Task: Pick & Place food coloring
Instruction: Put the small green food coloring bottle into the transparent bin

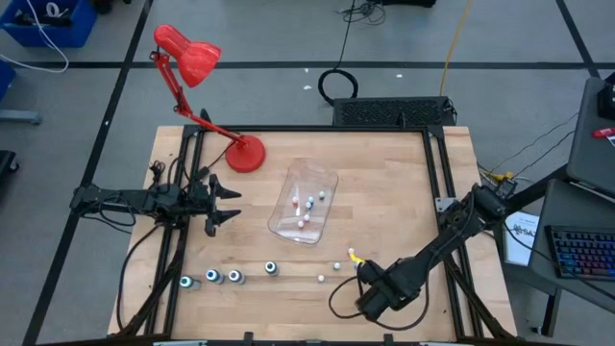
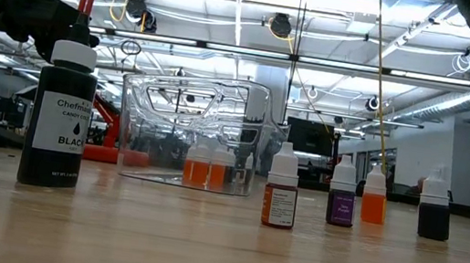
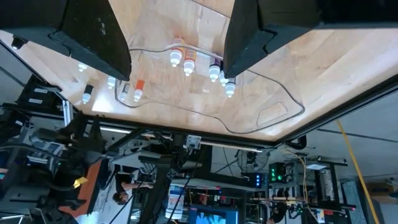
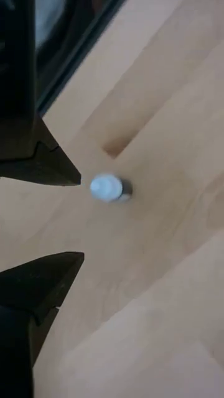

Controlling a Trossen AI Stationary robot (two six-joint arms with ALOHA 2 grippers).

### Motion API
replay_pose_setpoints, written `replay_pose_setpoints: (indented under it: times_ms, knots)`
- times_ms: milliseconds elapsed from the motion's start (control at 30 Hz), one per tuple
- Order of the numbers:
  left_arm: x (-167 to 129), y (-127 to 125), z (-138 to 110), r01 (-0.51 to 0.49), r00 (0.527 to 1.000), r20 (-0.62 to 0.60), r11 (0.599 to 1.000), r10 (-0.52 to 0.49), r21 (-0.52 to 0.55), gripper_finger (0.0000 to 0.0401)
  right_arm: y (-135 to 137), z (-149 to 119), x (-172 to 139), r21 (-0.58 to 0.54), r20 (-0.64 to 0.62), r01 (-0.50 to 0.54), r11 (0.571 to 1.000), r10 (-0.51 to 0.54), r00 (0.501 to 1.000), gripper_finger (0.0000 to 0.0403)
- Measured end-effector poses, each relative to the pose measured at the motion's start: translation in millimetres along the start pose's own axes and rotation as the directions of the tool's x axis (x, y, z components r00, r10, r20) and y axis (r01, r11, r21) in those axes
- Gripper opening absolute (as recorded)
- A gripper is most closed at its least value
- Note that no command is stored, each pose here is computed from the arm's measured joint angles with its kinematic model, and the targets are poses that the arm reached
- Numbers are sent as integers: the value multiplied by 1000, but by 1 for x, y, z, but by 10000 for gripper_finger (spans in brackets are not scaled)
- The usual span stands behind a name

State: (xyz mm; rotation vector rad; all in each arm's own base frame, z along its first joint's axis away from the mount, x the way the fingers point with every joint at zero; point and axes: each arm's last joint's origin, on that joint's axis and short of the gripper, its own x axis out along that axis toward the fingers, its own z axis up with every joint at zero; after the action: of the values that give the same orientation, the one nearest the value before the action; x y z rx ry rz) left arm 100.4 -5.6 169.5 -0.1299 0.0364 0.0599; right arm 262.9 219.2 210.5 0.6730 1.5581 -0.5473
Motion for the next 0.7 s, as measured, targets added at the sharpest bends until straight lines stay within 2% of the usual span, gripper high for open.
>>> replay_pose_setpoints:
  times_ms: [467,700]
  knots:
    - [0,0,0,0,1000,0,1000,0,0,253,6,3,0,-11,34,-63,998,63,997,160]
    - [0,0,0,0,1000,0,1000,0,0,253,1,3,21,-14,-6,-75,997,75,997,160]
